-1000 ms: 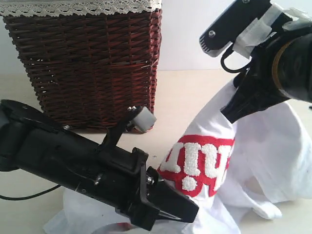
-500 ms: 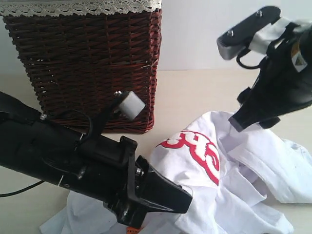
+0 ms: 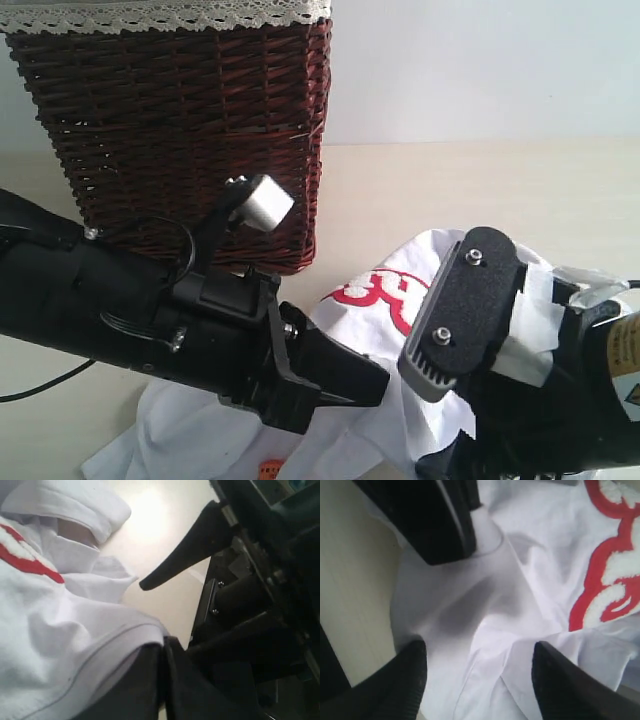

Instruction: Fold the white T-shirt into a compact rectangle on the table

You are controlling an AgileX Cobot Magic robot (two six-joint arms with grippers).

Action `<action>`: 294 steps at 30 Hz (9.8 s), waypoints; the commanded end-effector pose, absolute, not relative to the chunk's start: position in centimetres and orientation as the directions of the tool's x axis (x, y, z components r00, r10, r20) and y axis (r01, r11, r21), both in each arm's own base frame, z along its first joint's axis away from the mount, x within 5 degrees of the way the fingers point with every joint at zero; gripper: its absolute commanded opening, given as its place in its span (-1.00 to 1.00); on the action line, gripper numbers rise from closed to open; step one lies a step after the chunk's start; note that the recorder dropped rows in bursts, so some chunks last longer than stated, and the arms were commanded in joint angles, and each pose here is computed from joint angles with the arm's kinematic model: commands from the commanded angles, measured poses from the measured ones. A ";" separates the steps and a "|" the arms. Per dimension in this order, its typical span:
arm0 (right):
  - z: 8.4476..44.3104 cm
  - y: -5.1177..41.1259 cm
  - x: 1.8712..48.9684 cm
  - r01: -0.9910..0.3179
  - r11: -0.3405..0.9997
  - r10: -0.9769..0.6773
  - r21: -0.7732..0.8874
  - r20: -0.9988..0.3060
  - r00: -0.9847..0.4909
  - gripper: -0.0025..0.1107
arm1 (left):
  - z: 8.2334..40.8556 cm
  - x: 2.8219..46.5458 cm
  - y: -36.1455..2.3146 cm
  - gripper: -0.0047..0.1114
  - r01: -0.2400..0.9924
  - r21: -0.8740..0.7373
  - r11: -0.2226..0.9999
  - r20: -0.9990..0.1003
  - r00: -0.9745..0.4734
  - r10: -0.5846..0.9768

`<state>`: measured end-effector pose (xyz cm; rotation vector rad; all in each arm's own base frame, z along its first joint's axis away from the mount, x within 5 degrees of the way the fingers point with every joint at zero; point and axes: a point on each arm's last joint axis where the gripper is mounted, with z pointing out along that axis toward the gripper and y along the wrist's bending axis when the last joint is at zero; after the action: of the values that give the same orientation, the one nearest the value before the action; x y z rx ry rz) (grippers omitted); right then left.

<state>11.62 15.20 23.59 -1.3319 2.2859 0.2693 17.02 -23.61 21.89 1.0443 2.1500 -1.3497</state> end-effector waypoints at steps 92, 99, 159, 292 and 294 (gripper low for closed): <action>31.1 11.6 16.5 -0.422 0.669 -0.708 -0.612 -0.350 -0.614 -0.96 | 18.2 13.1 -25.8 0.27 0.989 -0.149 -0.006 -0.682 -0.098 0.725; 31.1 11.6 16.5 -0.422 0.669 -0.708 -0.612 -0.350 -0.614 -0.96 | 15.8 13.5 -26.4 0.27 0.969 -0.234 0.081 -0.623 -0.213 0.752; 48.1 -4.7 8.2 0.479 0.743 -0.365 -0.467 -0.883 -0.296 -0.96 | 46.5 17.5 -31.6 -0.92 0.767 0.641 0.026 -0.754 0.623 0.210; 28.8 8.2 15.1 -0.448 0.893 -0.415 -0.049 -0.480 -0.773 -0.96 | 18.1 16.0 -26.0 -0.92 0.965 -0.146 0.219 -0.421 -0.261 0.869; 28.8 8.2 15.1 -0.448 0.893 -0.415 -0.049 -0.480 -0.773 -0.96 | 16.8 14.1 -26.8 -0.92 0.978 -0.117 0.170 -0.419 -0.204 0.885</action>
<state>15.01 8.06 28.66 -0.6217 2.5804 0.0865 16.04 -26.16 17.81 1.7325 2.2548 -0.5369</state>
